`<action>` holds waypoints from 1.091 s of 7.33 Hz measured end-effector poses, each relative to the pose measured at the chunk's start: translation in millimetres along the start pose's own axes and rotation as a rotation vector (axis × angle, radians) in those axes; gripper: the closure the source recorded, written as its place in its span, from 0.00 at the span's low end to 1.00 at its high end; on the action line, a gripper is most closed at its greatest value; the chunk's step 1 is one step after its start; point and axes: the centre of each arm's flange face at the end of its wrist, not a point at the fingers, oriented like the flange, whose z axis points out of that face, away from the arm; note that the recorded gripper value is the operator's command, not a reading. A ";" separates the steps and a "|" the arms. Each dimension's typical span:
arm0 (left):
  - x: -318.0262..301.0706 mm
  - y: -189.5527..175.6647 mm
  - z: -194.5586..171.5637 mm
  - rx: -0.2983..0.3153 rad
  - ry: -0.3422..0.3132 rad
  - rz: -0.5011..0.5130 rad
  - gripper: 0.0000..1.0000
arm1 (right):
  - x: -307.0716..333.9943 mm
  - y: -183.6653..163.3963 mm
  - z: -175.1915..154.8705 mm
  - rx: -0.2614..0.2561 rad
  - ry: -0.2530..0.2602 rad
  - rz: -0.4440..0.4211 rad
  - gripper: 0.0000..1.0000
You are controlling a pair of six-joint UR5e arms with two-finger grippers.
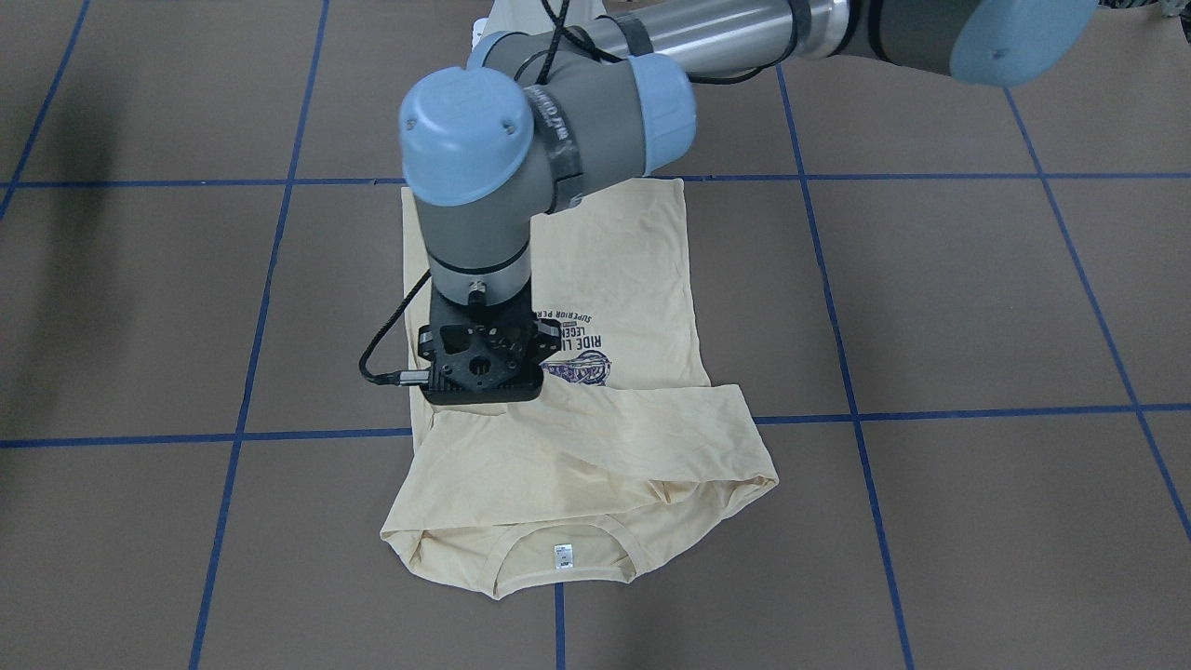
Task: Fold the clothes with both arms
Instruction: 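Lift the sleeve with the left gripper and lay it across the shirt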
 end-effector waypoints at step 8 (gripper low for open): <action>-23.9 49.1 34.1 0.068 0.137 0.080 0.00 | -36.0 -26.6 -11.9 0.074 -0.074 0.085 0.00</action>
